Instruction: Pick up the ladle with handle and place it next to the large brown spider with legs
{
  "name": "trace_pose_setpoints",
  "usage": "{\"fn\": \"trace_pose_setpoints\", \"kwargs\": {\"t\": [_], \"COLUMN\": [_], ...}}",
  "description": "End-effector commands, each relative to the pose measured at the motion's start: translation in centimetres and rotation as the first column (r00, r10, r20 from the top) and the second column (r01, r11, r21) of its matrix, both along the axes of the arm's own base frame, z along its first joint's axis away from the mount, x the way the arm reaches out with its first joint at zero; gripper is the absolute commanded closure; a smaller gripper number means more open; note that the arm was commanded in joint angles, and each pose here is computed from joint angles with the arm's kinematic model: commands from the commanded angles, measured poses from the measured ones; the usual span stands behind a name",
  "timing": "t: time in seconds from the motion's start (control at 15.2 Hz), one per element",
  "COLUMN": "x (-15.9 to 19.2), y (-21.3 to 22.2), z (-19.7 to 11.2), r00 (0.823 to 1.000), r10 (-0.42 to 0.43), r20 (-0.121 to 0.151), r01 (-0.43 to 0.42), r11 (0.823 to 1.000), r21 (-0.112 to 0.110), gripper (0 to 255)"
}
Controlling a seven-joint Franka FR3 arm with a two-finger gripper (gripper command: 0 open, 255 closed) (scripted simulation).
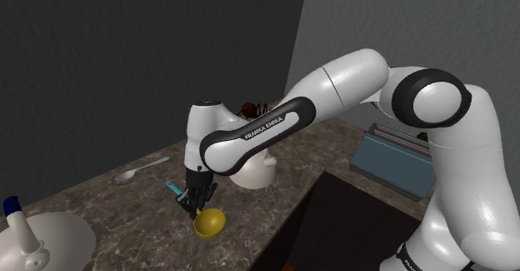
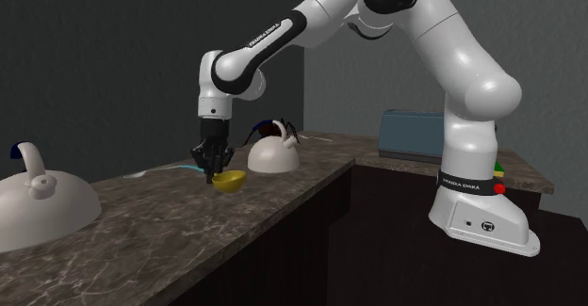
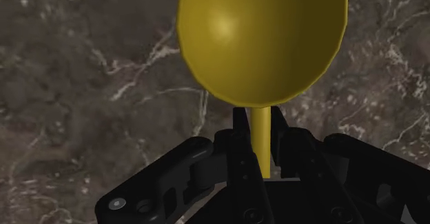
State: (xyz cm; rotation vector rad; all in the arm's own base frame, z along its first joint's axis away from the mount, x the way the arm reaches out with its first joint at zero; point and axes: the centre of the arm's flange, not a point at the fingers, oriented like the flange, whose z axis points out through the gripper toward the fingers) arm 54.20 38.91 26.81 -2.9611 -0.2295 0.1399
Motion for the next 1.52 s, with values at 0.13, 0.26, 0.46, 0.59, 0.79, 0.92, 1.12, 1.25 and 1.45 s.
{"fn": "trace_pose_setpoints", "kwargs": {"t": [0.13, 0.26, 0.46, 0.59, 0.79, 0.92, 1.12, 1.25, 1.45], "x": [0.0, 0.0, 0.0, 0.0, 0.0, 0.0, 0.0, 0.0, 0.0], "y": [0.0, 0.0, 0.0, 0.0, 0.0, 0.0, 0.0, 0.0, 0.0], "z": [2.1, 3.2, 4.7, 5.8, 7.4, 8.4, 10.0, 11.1, 12.7], "r00": [1.0, 1.0, 1.0, 1.0, 1.0, 1.0, 1.0, 1.0, 1.0], "r10": [0.0, 0.0, 0.0, 0.0, 0.0, 0.0, 0.0, 0.0, 0.0], "r20": [0.0, 0.0, 0.0, 0.0, 0.0, 0.0, 0.0, 0.0, 0.0], "r01": [0.0, 0.0, 0.0, 0.0, 0.0, 0.0, 0.0, 0.0, 0.0], "r11": [1.0, 1.0, 1.0, 1.0, 1.0, 1.0, 1.0, 1.0, 1.0], "r21": [0.0, 0.0, 0.0, 0.0, 0.0, 0.0, 0.0, 0.0, 0.0], "gripper": [255, 255, 255, 255, 255, 255, 255, 255, 255]}}
